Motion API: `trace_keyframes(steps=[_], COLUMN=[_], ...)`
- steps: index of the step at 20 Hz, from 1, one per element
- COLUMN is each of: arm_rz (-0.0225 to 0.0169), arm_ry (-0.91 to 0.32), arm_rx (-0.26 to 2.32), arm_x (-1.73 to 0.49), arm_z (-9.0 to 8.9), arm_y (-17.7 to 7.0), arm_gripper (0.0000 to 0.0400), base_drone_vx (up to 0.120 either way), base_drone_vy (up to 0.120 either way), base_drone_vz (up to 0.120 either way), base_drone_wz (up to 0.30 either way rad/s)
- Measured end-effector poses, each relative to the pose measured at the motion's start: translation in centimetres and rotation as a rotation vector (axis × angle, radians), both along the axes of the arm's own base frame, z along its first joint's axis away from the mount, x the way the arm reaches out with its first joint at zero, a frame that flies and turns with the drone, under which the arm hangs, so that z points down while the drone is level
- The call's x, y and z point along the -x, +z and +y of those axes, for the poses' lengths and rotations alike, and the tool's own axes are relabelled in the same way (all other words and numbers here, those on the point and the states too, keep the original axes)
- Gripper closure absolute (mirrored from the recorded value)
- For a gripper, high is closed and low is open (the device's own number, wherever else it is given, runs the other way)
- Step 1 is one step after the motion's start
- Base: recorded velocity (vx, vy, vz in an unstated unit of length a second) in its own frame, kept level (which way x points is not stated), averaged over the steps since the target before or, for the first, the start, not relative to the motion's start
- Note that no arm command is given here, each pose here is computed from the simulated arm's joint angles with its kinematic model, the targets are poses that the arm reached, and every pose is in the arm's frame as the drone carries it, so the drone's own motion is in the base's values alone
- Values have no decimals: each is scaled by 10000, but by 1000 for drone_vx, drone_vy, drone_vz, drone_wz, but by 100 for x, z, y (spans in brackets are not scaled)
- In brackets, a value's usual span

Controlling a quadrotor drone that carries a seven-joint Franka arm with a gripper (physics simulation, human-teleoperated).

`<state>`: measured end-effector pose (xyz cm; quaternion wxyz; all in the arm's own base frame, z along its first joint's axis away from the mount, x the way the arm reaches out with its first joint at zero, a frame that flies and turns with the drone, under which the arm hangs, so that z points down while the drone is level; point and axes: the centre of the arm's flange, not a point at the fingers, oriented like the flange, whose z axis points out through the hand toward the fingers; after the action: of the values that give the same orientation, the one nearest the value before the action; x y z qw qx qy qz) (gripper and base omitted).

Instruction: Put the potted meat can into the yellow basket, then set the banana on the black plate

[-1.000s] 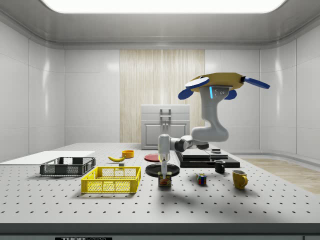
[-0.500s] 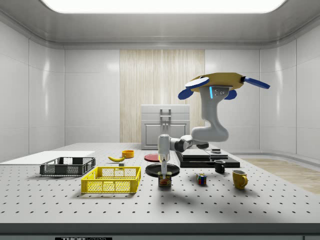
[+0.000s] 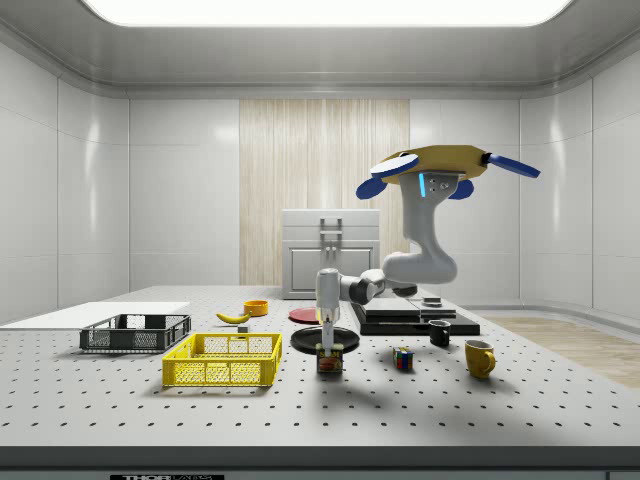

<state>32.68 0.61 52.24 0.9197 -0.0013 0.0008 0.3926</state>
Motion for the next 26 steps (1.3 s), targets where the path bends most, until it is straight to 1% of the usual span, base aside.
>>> trace_keyframes(steps=[1, 6, 12, 16, 26], arm_rz=[-1, -2, -2, -2, -2], arm_ry=[-35, -125, -164, -173, -188], arm_rx=[1, 8, 11, 12, 13], arm_x=[0, 0, 0, 0, 0], arm_z=[0, 2, 1, 1, 1], arm_y=[-24, -179, -264, -283, -294], arm_gripper=[109, 109, 109, 109, 109], base_drone_vx=[0, 0, 0, 120, 120], base_drone_vy=[0, 0, 0, 0, 0], base_drone_vz=[0, 120, 120, 120, 0], base_drone_wz=[0, 0, 0, 0, 0])
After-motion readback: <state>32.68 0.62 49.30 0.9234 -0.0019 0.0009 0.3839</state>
